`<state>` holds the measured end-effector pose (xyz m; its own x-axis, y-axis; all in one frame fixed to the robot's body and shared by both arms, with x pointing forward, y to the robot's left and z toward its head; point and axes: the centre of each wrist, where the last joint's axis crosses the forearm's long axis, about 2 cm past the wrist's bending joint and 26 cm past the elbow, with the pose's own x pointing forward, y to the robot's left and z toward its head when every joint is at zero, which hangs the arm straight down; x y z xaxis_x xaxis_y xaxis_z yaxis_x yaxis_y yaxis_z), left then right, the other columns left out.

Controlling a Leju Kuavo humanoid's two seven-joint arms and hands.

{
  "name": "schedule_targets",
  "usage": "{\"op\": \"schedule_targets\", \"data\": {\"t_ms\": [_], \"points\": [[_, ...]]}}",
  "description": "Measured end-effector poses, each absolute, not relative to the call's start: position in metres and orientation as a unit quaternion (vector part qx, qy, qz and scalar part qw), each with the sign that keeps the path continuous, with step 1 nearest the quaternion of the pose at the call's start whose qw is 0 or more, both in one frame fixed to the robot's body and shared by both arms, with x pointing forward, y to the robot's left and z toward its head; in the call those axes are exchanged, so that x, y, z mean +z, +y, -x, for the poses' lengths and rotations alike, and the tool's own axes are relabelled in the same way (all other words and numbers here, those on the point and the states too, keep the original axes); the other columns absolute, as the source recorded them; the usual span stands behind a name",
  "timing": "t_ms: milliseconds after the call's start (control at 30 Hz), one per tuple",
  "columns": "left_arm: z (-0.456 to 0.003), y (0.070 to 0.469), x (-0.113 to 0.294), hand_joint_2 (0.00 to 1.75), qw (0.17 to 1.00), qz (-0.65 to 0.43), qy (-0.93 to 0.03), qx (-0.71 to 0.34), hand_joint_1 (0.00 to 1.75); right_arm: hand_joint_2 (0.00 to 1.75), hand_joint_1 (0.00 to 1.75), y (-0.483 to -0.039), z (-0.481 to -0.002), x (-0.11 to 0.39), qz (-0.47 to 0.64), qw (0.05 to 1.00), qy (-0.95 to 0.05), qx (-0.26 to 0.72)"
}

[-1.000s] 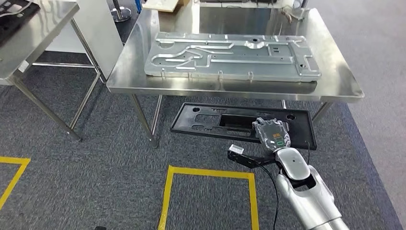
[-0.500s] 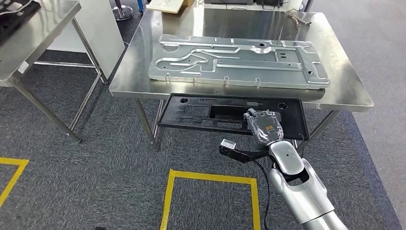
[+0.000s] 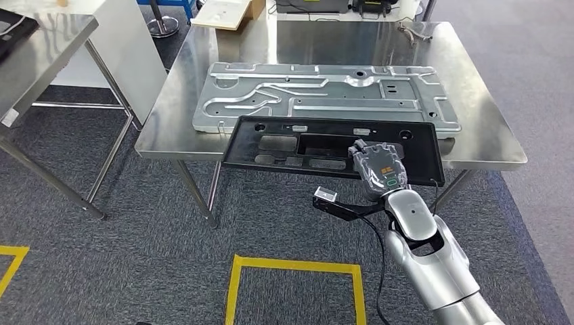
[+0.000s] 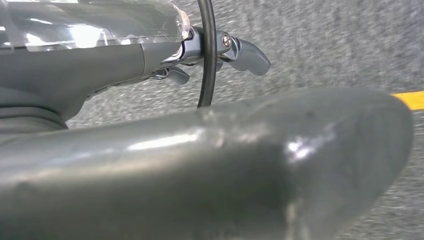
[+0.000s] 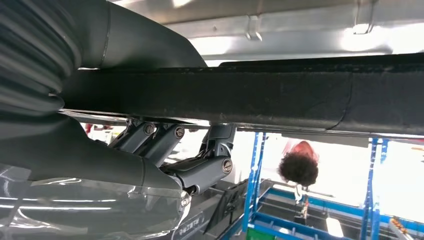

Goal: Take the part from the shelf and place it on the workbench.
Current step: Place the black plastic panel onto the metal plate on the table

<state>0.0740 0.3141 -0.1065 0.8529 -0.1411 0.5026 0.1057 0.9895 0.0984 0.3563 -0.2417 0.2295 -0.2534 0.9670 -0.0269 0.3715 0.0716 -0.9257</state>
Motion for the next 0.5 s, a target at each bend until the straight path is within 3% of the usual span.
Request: {"op": "schedule_targets", "data": {"t_ms": [500], "points": [[-0.0706,0.312,-0.1072,0.0,0.963,-0.032,-0.261,-0.059,0.0,1.75,1.75,-0.2403,-0.3579,0.2297,0.508,0.343,-0.651,0.448]]}}
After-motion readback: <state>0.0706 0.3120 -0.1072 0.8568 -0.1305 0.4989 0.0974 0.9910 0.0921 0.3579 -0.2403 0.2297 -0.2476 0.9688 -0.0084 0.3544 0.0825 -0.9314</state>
